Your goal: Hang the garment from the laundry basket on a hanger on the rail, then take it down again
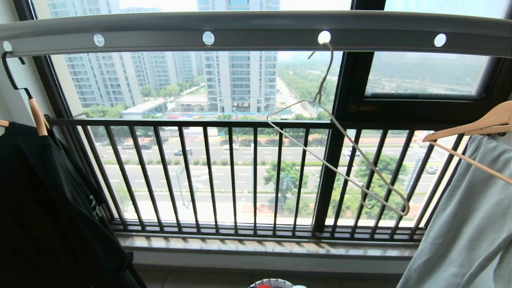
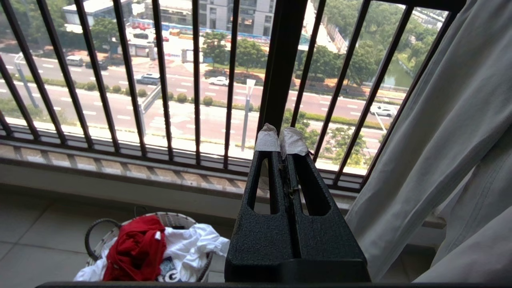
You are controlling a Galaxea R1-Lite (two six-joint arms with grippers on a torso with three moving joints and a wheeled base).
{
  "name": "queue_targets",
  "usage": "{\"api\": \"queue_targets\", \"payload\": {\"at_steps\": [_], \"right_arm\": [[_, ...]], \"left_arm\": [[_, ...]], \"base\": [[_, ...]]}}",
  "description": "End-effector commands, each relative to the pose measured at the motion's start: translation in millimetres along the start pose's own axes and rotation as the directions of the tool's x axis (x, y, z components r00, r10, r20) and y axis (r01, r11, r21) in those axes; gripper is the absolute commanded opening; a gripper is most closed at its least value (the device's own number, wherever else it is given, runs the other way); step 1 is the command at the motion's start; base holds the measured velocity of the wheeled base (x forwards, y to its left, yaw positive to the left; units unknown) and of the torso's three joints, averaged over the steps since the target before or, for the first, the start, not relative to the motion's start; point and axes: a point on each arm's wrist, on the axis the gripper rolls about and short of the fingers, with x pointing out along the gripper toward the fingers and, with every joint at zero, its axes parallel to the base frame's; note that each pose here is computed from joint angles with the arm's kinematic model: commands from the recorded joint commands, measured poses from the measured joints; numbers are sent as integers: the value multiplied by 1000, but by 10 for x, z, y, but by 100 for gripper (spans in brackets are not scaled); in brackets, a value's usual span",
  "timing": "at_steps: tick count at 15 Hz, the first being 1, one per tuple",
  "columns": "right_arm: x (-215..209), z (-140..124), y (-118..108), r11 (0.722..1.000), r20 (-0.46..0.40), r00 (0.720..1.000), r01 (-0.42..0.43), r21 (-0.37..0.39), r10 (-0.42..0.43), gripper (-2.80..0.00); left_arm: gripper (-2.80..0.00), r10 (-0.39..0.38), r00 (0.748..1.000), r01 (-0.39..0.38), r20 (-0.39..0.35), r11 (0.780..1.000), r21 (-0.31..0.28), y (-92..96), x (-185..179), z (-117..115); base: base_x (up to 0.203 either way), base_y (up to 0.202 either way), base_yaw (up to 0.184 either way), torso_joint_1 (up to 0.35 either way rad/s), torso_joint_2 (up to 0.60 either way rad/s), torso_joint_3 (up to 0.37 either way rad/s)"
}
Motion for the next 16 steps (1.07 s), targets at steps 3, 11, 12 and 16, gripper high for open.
{"api": "queue_targets", "payload": {"at_steps": [3, 11, 12, 16], "right_arm": [[3, -4, 0, 1000, -3, 1000, -1, -1, 1, -280], [3, -4, 0, 1000, -3, 1000, -1, 4, 1, -280], [3, -4, 0, 1000, -3, 1000, -1, 4, 1, -280], [3, -4, 0, 1000, -3, 1000, -1, 5, 1, -280]], "left_arm": [[-280, 2, 1000, -2, -1, 1000, 0, 0, 1, 0], [-280, 2, 1000, -2, -1, 1000, 0, 0, 1, 0], [-280, 1, 1000, -1, -1, 1000, 0, 0, 1, 0], [-280, 1, 1000, -1, -1, 1000, 0, 0, 1, 0]], "base": [[0, 0, 0, 0, 0, 0], [0, 0, 0, 0, 0, 0], [0, 0, 0, 0, 0, 0], [0, 0, 0, 0, 0, 0]]}}
